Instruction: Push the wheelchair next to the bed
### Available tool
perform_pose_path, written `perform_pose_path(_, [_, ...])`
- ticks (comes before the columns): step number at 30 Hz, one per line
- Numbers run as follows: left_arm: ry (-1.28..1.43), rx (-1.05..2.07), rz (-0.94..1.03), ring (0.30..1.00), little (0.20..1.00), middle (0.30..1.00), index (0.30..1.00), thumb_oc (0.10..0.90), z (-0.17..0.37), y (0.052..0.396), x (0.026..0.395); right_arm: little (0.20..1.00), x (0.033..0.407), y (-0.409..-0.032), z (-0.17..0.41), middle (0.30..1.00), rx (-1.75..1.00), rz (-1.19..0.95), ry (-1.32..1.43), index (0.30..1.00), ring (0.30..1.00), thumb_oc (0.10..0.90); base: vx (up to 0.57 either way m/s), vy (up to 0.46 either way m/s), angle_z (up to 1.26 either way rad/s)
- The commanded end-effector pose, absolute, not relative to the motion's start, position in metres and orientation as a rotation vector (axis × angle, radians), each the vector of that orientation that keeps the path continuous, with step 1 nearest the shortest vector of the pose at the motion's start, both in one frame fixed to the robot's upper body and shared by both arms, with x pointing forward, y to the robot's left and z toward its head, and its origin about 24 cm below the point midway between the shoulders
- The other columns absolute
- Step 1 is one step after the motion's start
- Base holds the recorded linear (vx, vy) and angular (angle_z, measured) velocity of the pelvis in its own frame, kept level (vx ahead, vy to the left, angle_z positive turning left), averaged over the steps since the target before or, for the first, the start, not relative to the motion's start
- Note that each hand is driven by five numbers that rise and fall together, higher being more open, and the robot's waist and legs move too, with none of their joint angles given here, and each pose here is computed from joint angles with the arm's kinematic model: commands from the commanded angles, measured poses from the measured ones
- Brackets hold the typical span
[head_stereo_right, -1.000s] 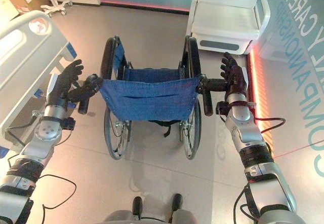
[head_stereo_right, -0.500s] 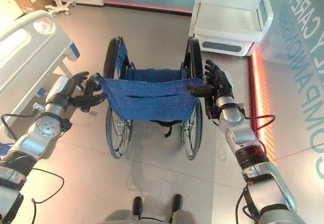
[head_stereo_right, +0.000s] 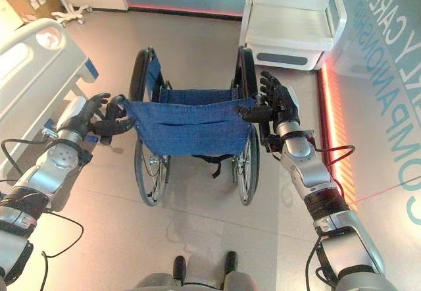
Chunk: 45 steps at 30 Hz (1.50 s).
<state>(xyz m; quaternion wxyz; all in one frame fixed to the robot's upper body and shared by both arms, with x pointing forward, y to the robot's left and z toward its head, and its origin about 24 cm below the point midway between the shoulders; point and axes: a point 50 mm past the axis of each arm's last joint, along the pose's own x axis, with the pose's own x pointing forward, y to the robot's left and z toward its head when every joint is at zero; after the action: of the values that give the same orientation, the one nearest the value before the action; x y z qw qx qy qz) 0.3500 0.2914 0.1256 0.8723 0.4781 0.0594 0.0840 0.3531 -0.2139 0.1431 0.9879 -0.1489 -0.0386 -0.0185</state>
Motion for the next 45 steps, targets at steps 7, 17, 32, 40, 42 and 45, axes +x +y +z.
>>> perform_pose_path(7, [0.490,1.202,0.284,0.900,0.900,0.900,0.900,0.800,0.159,0.332,0.362,0.900,0.377,-0.232,0.206,0.900,-0.781,-0.082,-0.049,0.900,0.900,0.800,-0.04,-0.010,-0.06])
perform_pose_path(17, [0.491,1.216,0.273,0.900,0.900,0.900,0.900,0.800,0.177,0.325,0.374,0.900,0.391,-0.255,0.204,0.900,-0.912,-0.158,0.205,0.900,0.900,0.800,-0.01,-0.003,-0.02])
perform_pose_path(32, [0.400,1.237,0.225,0.900,0.900,0.900,0.900,0.800,0.183,0.300,0.390,0.900,0.384,-0.302,0.181,0.900,-0.989,-0.415,0.654,0.900,0.900,0.800,0.00,-0.001,0.02])
perform_pose_path(40, [0.431,1.243,0.197,0.900,0.900,0.900,0.900,0.800,0.176,0.293,0.393,0.900,0.378,-0.303,0.170,0.900,-0.991,-0.369,0.868,0.900,0.900,0.800,-0.01,0.002,0.08])
perform_pose_path(42, [0.430,1.242,0.192,0.900,0.900,0.900,0.900,0.800,0.174,0.291,0.393,0.900,0.376,-0.303,0.165,0.900,-0.978,-0.334,0.907,0.900,0.900,0.800,0.00,0.010,-0.02])
perform_pose_path(45, [0.425,1.242,0.182,0.900,0.900,0.900,0.900,0.800,0.173,0.288,0.394,0.900,0.376,-0.299,0.153,0.900,-0.927,-0.285,0.916,0.900,0.900,0.800,0.00,0.005,-0.01])
